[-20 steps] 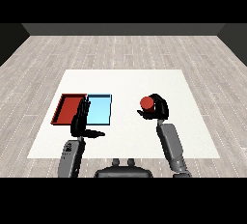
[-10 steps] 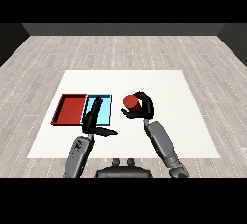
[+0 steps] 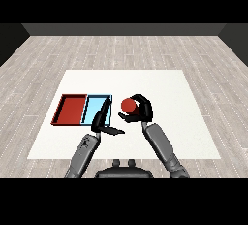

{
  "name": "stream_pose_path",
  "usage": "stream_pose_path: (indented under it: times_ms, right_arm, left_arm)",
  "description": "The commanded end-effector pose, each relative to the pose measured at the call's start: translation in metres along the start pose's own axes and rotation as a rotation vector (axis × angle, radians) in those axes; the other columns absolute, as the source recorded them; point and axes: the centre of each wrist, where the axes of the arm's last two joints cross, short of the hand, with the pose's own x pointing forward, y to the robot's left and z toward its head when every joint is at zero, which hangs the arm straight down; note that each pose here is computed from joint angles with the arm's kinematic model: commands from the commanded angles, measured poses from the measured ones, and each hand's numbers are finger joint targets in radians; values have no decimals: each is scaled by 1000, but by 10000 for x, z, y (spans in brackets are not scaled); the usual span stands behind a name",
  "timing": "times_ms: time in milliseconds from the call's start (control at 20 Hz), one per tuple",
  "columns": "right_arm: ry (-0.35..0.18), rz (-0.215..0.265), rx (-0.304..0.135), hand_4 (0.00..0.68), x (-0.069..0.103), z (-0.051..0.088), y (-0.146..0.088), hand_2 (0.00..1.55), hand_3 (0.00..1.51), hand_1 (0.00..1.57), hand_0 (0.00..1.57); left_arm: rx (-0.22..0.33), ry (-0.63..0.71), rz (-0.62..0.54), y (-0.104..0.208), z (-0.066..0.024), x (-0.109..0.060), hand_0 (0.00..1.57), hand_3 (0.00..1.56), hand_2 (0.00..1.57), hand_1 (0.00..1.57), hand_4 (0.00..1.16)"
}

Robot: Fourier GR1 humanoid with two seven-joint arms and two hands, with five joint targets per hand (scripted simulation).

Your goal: Pick the red can and put it in the red box

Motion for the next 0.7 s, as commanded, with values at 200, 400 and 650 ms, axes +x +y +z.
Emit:
stream_pose_path:
  times_ms: [200, 400, 650]
  right_arm:
    - [-22, -12, 28, 656, 149, -124, 19, 1442, 1392, 1455, 1455]
    - [-26, -8, 33, 654, 118, 69, -33, 1441, 1393, 1466, 1466]
    - [-40, -51, 27, 663, 103, 158, 30, 1433, 1387, 1463, 1463]
  left_arm:
    - [-6, 72, 27, -191, 10, -96, 0, 0, 0, 0, 0]
    - [-22, 70, 24, -64, -16, -296, 0, 0, 0, 0, 0]
    - [-29, 91, 32, -244, -141, -389, 0, 0, 0, 0, 0]
